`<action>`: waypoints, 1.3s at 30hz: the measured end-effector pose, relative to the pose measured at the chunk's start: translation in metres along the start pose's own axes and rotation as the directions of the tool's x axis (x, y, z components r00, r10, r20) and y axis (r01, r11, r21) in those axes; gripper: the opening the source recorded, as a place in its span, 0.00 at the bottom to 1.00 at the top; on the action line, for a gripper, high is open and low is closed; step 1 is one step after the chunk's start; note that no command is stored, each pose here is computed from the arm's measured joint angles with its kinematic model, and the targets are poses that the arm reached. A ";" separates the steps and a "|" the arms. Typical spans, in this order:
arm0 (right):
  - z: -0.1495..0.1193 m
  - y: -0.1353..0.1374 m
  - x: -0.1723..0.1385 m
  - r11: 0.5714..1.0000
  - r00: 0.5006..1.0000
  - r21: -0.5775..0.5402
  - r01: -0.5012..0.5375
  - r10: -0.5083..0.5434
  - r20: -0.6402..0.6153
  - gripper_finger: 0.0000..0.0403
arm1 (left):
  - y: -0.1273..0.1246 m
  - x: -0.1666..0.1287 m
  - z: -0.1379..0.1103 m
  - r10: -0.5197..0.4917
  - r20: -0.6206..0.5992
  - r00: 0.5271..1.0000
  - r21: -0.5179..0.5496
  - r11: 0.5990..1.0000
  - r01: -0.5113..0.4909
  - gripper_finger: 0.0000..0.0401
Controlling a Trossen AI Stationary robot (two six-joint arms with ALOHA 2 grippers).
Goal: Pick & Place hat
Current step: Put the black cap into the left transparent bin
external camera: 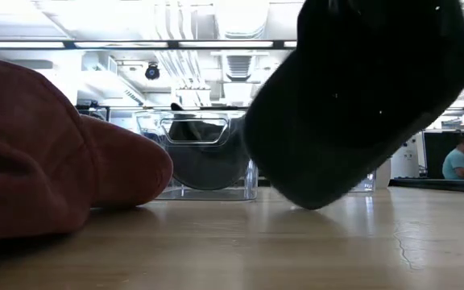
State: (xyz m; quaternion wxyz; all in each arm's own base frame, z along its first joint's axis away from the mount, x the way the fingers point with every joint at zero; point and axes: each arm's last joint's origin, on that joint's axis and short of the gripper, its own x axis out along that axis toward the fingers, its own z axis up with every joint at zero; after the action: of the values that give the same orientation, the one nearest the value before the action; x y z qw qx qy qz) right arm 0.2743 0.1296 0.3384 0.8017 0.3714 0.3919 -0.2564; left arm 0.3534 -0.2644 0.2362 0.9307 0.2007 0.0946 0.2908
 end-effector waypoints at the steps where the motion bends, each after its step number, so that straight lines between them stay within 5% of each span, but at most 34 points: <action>1: -0.004 -0.001 0.003 1.000 1.000 -0.007 0.018 -0.019 -0.022 0.02 | -0.001 -0.002 0.000 -0.004 0.002 1.000 -0.002 1.000 0.004 0.42; 4: -0.016 -0.001 0.014 0.999 0.994 0.012 0.031 -0.030 -0.105 0.02 | -0.001 -0.003 0.000 -0.008 0.003 1.000 -0.017 1.000 0.008 0.42; 11: -0.022 0.025 -0.006 0.977 0.973 0.087 -0.197 0.205 -0.104 0.02 | 0.006 -0.007 0.006 -0.020 0.007 1.000 -0.019 1.000 0.020 0.42; 18: -0.028 0.008 -0.002 0.999 0.992 0.032 -0.011 0.015 -0.123 0.02 | 0.018 -0.010 0.012 -0.065 -0.008 0.998 -0.058 0.996 0.064 0.42; 24: -0.038 -0.010 0.032 0.993 0.984 0.000 0.120 -0.120 -0.130 0.02 | 0.020 0.003 -0.004 -0.317 -0.104 0.943 -0.174 0.939 0.297 0.42; 32: -0.045 -0.035 0.082 0.986 0.981 0.053 0.160 -0.153 -0.117 0.02 | 0.018 0.032 -0.028 -0.340 -0.208 0.917 -0.034 0.940 0.340 0.42; 39: -0.048 -0.043 0.091 0.979 0.982 0.105 0.173 -0.163 -0.095 0.02 | 0.024 0.034 -0.049 -0.335 -0.370 0.866 0.088 0.916 0.392 0.42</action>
State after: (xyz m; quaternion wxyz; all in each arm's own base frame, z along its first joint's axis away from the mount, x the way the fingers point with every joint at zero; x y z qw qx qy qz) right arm 0.2739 0.1312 0.2270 0.7373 0.3924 0.4409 -0.3286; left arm 0.3549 -0.2112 0.1998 0.9181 0.1987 0.3166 0.1320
